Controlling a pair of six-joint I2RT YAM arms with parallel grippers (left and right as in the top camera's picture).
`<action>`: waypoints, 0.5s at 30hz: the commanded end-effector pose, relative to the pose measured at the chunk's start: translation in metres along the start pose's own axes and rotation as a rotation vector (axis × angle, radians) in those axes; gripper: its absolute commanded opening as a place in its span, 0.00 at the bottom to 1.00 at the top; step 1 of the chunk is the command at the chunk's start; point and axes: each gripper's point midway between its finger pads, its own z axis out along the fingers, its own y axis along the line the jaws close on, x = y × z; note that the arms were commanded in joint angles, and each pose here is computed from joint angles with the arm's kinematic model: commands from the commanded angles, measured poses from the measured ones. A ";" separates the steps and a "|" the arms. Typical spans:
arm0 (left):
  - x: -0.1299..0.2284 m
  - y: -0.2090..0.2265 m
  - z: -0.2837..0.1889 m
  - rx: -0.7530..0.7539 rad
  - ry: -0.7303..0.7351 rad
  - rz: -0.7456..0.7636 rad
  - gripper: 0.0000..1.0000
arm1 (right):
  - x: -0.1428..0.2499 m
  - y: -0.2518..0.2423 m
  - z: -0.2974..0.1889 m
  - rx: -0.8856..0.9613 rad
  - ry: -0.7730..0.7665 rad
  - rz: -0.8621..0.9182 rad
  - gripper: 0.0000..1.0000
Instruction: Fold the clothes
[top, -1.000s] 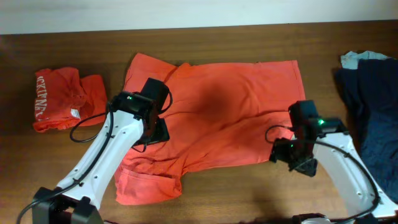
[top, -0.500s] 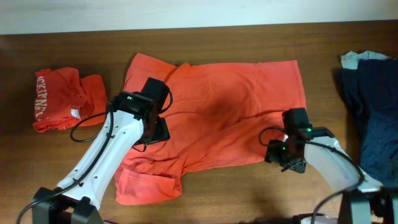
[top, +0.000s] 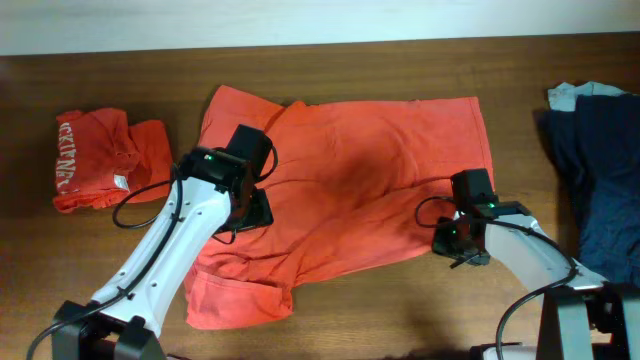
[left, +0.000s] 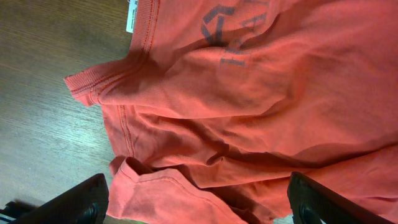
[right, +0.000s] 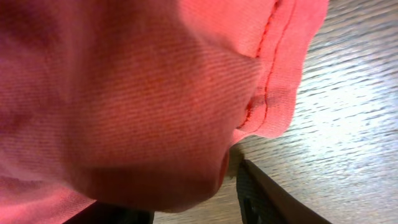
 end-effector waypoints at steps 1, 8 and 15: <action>-0.001 0.003 -0.004 -0.003 -0.021 0.009 0.92 | -0.003 -0.012 0.002 0.063 -0.014 0.006 0.43; -0.001 0.003 -0.004 -0.003 -0.021 0.009 0.92 | -0.020 -0.022 -0.020 0.155 -0.038 0.004 0.04; -0.002 0.003 -0.004 0.000 -0.025 0.008 0.92 | -0.024 -0.024 -0.051 0.189 0.012 0.000 0.04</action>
